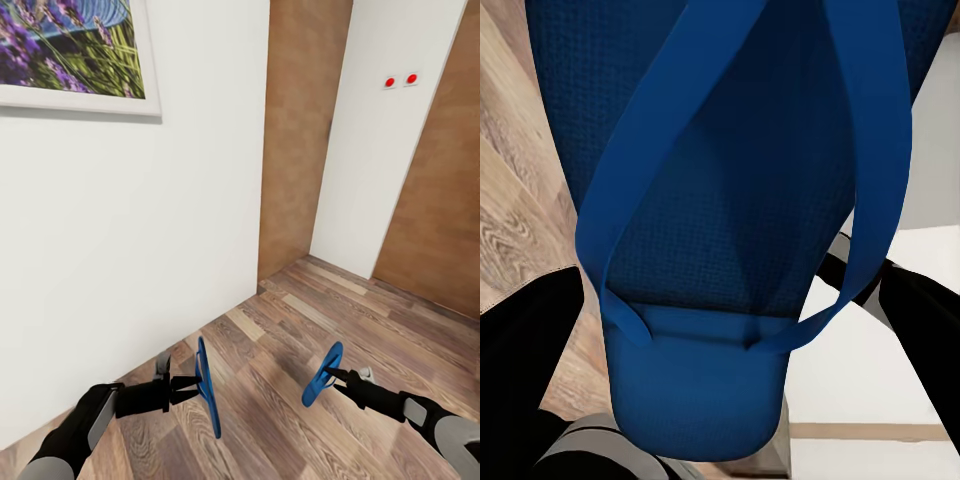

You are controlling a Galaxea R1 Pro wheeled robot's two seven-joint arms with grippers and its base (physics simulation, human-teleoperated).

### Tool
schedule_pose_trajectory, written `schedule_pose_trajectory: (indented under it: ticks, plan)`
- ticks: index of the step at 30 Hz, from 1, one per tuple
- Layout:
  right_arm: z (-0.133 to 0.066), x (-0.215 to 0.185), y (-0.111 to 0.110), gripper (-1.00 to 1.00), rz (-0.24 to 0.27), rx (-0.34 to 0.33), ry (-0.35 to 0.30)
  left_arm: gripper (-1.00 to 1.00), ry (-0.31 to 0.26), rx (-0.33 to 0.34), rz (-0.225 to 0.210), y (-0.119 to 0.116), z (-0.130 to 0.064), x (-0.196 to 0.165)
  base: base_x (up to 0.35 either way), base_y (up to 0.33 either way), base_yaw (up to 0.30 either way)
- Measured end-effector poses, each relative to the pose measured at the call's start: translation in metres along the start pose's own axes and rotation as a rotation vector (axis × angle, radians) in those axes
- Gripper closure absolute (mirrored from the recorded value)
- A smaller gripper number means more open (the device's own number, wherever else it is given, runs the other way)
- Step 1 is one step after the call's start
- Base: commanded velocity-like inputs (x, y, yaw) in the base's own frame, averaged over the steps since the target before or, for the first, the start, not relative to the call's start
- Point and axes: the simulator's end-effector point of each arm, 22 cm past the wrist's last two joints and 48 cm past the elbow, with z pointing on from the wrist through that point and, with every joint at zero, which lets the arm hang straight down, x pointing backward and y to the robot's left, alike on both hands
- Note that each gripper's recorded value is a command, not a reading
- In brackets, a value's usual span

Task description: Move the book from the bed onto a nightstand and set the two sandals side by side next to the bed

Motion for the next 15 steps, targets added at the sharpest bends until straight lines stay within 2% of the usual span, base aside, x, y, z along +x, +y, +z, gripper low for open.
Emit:
schedule_pose_trajectory:
  ticks: [5,15]
  plan:
    - [0.0005,0.0004,-0.0011,1.00,0.002,0.001,0.000,1.00,0.002,-0.003,-0.010,0.0034,-0.0001,0.0017,-0.173,-0.099,0.156]
    - [0.0019,0.0023,-0.0041,1.00,0.005,0.006,0.004,1.00,0.003,-0.006,-0.022,0.0075,-0.0002,0.0031,-0.098,-0.085,0.192]
